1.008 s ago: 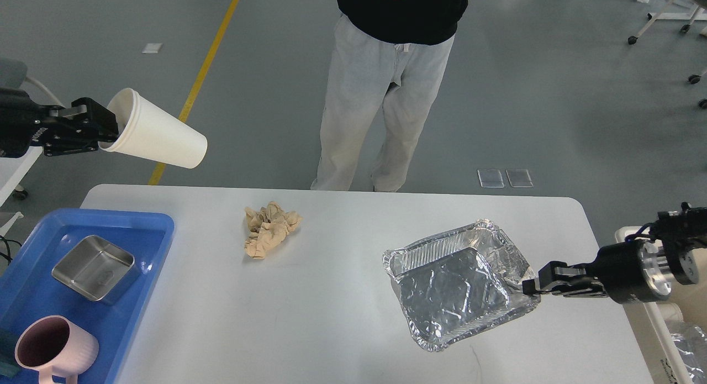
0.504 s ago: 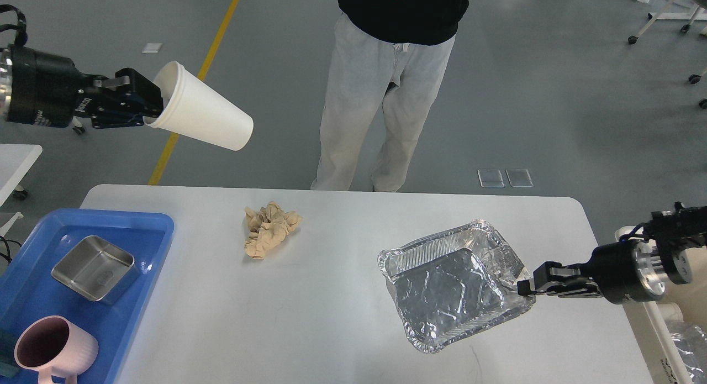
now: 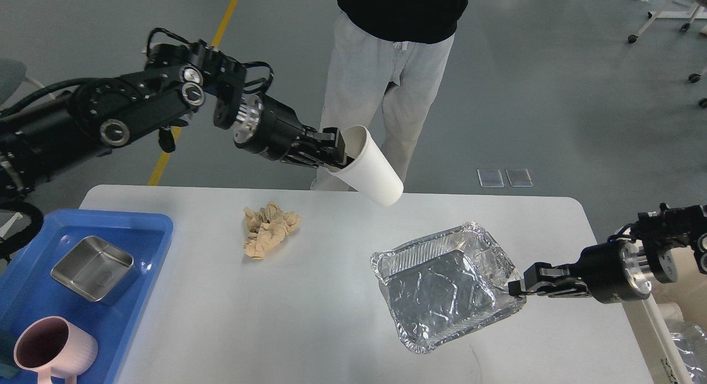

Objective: Tidy desktop
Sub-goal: 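Carry the paper cup over the foil tray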

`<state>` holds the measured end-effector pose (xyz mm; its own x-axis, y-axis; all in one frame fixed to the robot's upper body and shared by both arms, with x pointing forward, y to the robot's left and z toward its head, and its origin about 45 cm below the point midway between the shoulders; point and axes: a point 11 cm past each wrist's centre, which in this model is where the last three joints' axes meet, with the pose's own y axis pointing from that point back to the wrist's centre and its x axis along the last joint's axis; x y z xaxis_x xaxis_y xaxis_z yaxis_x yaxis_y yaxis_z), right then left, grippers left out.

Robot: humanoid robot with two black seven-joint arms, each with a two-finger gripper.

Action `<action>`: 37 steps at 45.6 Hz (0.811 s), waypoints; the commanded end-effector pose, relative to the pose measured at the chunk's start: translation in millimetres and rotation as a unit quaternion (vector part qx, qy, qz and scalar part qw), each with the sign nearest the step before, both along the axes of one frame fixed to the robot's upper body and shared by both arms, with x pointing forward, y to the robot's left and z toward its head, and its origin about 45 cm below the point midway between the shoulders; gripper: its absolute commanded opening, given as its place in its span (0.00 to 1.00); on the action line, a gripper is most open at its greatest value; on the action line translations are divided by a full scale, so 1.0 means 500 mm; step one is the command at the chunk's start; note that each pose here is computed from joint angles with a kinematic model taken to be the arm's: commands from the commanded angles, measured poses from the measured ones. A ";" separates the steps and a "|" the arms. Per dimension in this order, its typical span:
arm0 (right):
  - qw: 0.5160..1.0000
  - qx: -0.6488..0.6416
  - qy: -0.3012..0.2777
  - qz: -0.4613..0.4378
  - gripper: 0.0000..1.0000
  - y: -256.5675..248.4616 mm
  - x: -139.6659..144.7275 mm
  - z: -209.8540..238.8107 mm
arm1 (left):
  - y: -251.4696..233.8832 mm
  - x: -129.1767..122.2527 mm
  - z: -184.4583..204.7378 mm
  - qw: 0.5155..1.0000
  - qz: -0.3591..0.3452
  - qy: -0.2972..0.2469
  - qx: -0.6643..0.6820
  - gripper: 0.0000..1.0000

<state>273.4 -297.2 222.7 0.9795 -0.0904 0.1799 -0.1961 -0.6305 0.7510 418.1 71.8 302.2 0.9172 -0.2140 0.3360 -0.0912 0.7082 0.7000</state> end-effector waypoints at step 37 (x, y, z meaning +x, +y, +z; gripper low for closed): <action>1.000 0.007 -0.009 0.020 0.00 0.030 0.018 0.005 | -0.273 -0.107 -0.042 0.978 -0.154 -0.088 0.112 0.00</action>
